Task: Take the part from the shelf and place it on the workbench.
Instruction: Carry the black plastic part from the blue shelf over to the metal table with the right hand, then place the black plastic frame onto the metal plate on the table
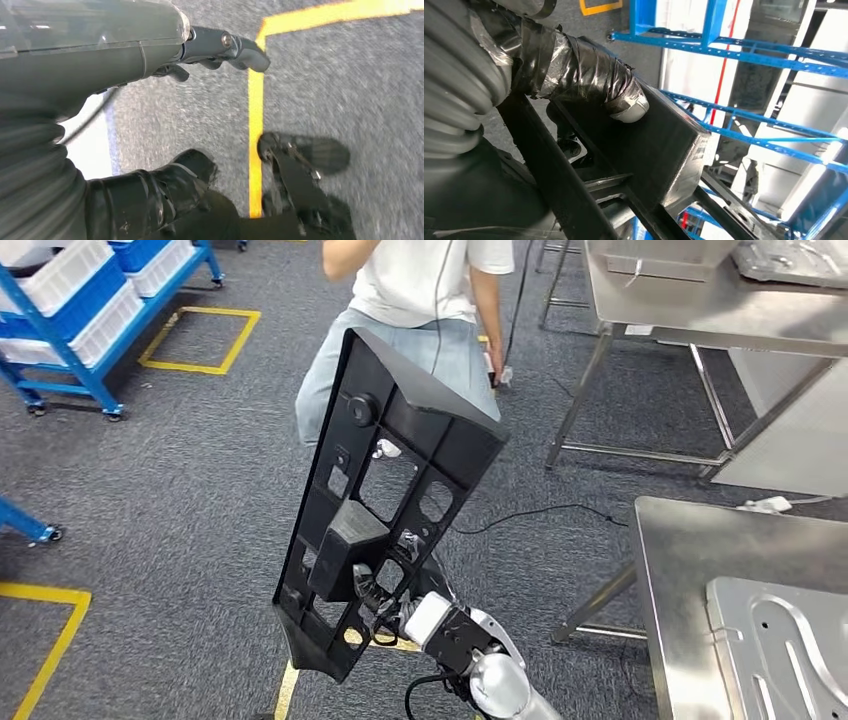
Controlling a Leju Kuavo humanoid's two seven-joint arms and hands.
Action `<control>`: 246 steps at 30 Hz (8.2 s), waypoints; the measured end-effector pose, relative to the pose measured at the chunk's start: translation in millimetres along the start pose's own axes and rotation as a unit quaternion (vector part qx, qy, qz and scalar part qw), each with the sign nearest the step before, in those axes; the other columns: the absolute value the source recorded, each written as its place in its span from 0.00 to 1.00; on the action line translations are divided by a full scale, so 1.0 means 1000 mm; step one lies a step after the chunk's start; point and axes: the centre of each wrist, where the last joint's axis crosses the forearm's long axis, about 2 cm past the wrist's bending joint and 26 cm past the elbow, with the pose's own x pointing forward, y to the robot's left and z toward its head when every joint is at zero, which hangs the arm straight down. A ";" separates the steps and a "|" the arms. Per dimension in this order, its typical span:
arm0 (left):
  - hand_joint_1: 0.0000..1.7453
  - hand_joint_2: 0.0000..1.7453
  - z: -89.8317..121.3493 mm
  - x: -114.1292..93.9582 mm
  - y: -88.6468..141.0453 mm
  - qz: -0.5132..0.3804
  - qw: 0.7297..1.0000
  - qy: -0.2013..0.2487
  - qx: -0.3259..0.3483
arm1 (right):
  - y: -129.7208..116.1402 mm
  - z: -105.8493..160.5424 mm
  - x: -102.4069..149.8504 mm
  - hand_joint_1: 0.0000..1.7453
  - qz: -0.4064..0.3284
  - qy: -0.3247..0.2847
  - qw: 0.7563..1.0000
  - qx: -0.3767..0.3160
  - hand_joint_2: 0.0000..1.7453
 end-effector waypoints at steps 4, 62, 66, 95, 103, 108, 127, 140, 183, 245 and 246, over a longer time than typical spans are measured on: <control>0.00 1.00 0.000 -0.002 -0.001 -0.001 1.000 0.001 -0.001 | -0.001 -0.001 -0.001 1.00 0.000 0.003 1.000 0.000 1.00; 0.00 1.00 0.001 0.000 -0.006 -0.014 1.000 0.002 -0.010 | -0.016 -0.031 0.004 1.00 -0.001 -0.008 1.000 -0.017 1.00; 0.00 1.00 0.001 -0.001 -0.006 -0.015 1.000 0.003 -0.012 | -0.020 -0.035 0.005 1.00 0.003 -0.009 1.000 -0.022 1.00; 0.00 1.00 0.001 0.005 -0.005 -0.023 1.000 0.000 -0.015 | -0.076 -0.067 0.029 1.00 0.061 -0.049 0.992 -0.095 1.00; 0.00 1.00 0.001 0.006 -0.006 -0.028 0.999 0.000 -0.015 | -0.081 -0.073 0.033 1.00 0.076 -0.054 0.991 -0.101 1.00; 0.00 1.00 0.001 0.010 -0.007 -0.034 0.999 -0.003 -0.016 | -0.088 -0.083 0.039 1.00 0.095 -0.060 0.988 -0.110 1.00; 0.00 1.00 0.001 0.010 -0.008 -0.043 0.999 0.002 -0.020 | -0.119 -0.108 0.052 1.00 0.182 -0.058 0.966 -0.173 1.00; 0.00 1.00 0.001 0.012 -0.009 -0.052 0.998 0.003 -0.020 | -0.138 -0.117 0.061 1.00 0.332 -0.095 0.885 -0.311 1.00; 0.00 1.00 0.004 0.031 -0.020 -0.105 0.994 0.004 -0.038 | -0.082 -0.118 -0.009 1.00 0.844 -0.058 0.527 -0.085 1.00; 0.00 0.00 0.000 0.031 0.002 -0.058 0.998 -0.012 -0.031 | -0.068 -0.101 -0.076 0.00 0.752 0.185 0.470 0.423 0.00; 0.00 0.00 0.000 0.032 0.002 -0.057 0.998 -0.013 -0.031 | -0.069 -0.101 -0.076 0.00 0.753 0.187 0.470 0.422 0.00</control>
